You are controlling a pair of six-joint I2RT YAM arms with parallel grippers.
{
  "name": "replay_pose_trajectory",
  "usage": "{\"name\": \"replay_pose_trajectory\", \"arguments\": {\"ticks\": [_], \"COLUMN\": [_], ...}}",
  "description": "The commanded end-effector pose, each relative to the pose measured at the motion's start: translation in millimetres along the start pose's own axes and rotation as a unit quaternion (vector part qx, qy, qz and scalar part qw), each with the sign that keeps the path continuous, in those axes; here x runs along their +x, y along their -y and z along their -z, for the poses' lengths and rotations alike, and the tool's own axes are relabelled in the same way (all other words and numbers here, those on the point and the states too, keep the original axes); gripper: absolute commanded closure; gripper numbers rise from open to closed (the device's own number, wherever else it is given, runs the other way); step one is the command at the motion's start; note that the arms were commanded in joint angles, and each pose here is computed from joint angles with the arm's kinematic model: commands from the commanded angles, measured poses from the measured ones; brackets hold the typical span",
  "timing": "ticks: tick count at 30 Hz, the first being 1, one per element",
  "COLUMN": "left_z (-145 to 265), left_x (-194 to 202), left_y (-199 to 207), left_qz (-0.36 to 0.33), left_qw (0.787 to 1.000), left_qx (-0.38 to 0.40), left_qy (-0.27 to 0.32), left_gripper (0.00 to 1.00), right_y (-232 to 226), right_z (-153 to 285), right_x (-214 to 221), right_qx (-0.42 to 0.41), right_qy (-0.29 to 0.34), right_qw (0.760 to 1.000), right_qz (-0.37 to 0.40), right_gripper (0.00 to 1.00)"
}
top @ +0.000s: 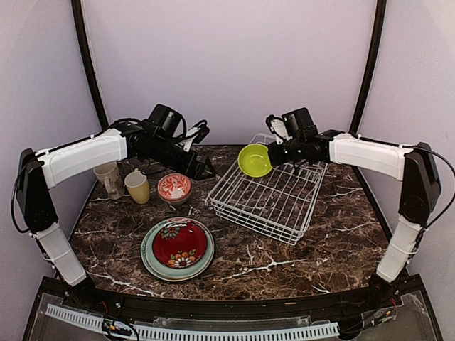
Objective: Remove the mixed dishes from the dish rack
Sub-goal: Pass from the right arm to the left
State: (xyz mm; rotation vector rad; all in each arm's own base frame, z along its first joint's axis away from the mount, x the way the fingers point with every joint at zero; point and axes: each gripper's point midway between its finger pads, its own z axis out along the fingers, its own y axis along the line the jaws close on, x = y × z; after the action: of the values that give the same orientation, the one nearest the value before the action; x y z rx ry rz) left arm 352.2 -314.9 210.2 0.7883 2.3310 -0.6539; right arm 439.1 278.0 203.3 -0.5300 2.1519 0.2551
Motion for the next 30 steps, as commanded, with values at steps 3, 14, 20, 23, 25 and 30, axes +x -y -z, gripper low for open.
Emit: {"name": "replay_pose_trajectory", "arguments": {"ticks": [3,14,20,23,25,30], "left_z": [17.2,27.5,26.0,22.6,19.6,17.7], "left_x": [-15.1,-22.5,-20.2,-16.1,-12.7,-9.5], "left_y": [32.0,39.1,18.6,8.7,-0.1,-11.0], "left_qz": [0.005,0.000,0.000,0.006,0.011,0.007], "left_qw": [0.996,0.994,0.998,0.999,0.999,0.999], "left_qx": [0.082,0.096,0.035,0.009,-0.015,-0.046], "left_qy": [0.037,0.061,0.059,0.047,0.034,0.021], "left_gripper": [0.12,0.10,0.15,0.21,0.27,0.41], "right_y": [-30.0,-80.7,-110.9,-123.4,-129.7,-142.6], "right_z": [41.3,50.5,47.9,45.9,45.1,38.7], "right_x": [-22.9,-27.6,-34.4,-36.1,-37.2,-35.9], "right_qx": [-0.054,-0.065,-0.093,-0.102,-0.106,-0.101], "right_qy": [0.035,0.039,0.045,0.044,0.045,0.045], "right_qw": [0.996,0.997,0.995,0.994,0.993,0.994], "right_qz": [-0.053,-0.004,0.009,0.016,0.018,0.020], "right_gripper": [1.00,1.00,1.00,1.00,1.00,1.00]}}
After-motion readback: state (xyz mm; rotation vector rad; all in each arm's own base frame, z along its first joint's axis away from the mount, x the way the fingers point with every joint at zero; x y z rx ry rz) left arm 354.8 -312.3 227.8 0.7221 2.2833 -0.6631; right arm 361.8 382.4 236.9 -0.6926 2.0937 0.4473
